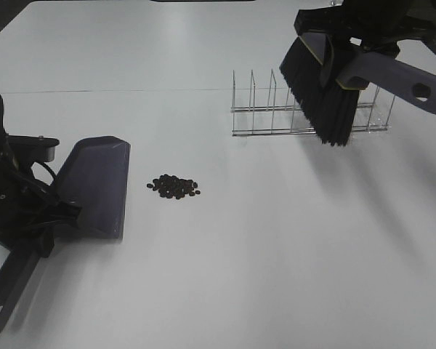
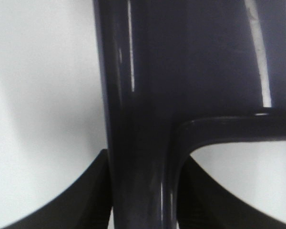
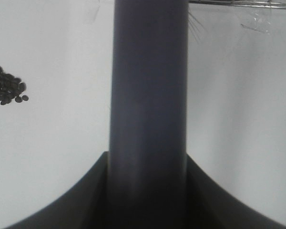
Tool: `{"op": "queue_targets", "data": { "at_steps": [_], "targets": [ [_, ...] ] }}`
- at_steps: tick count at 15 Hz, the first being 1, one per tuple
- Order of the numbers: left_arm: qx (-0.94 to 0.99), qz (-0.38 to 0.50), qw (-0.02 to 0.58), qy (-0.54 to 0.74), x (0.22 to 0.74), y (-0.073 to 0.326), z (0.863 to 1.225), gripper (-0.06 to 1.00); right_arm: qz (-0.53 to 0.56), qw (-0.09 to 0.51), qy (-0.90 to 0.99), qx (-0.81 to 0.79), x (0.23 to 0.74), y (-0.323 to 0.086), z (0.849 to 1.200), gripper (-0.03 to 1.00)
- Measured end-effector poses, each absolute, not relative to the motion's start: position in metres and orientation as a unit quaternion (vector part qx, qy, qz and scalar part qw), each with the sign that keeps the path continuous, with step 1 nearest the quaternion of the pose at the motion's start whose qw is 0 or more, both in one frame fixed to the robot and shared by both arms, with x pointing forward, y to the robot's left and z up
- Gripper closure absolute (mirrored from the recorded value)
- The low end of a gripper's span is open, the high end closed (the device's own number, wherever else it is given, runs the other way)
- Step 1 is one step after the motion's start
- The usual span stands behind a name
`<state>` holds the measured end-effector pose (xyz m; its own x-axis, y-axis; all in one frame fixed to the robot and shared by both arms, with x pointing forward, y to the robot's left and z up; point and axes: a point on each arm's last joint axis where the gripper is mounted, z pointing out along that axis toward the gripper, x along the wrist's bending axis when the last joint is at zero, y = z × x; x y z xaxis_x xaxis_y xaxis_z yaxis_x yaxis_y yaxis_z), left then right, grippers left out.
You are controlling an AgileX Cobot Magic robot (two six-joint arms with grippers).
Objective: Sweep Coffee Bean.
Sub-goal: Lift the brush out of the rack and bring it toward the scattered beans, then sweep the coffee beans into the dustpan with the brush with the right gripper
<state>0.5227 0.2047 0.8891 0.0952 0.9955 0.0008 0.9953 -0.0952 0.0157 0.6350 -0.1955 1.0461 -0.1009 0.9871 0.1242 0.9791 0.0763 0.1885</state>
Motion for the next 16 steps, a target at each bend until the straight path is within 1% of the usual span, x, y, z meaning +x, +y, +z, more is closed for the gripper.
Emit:
{"op": "queue_targets", "data": {
  "at_steps": [1,3,5,6,8,9,10,12,16],
  "targets": [
    [0.74,0.009,0.007,0.673,0.523,0.205,0.889,0.61,0.104,0.029,0.746,0.658,0.631,-0.182,1.046,0.66],
    [0.747,0.021,0.005,0.665,0.525,0.206,0.889,0.61,0.069,0.072,0.772,0.627,0.621,-0.149,1.04,0.66],
    [0.757,0.033,-0.001,0.652,0.526,0.209,0.889,0.61,0.026,0.129,0.798,0.588,0.614,-0.118,1.026,0.66],
    [0.761,0.037,-0.004,0.648,0.526,0.21,0.889,0.61,0.009,0.143,0.809,0.57,0.613,-0.108,1.016,0.66],
    [0.764,0.041,-0.006,0.644,0.526,0.21,0.889,0.61,-0.017,0.153,0.821,0.55,0.612,-0.094,0.998,0.66],
    [0.766,0.043,-0.007,0.641,0.527,0.211,0.89,0.61,-0.034,0.157,0.826,0.54,0.611,-0.088,0.984,0.66],
    [0.769,0.044,-0.01,0.637,0.526,0.211,0.89,0.61,-0.057,0.161,0.825,0.538,0.612,-0.08,0.963,0.66],
    [0.771,0.045,-0.011,0.636,0.526,0.211,0.89,0.61,-0.073,0.157,0.821,0.544,0.613,-0.078,0.945,0.66],
    [0.779,0.036,0.0,0.626,0.527,0.209,0.889,0.61,-0.07,0.144,0.819,0.551,0.62,-0.07,0.926,0.66]
  ]
}}
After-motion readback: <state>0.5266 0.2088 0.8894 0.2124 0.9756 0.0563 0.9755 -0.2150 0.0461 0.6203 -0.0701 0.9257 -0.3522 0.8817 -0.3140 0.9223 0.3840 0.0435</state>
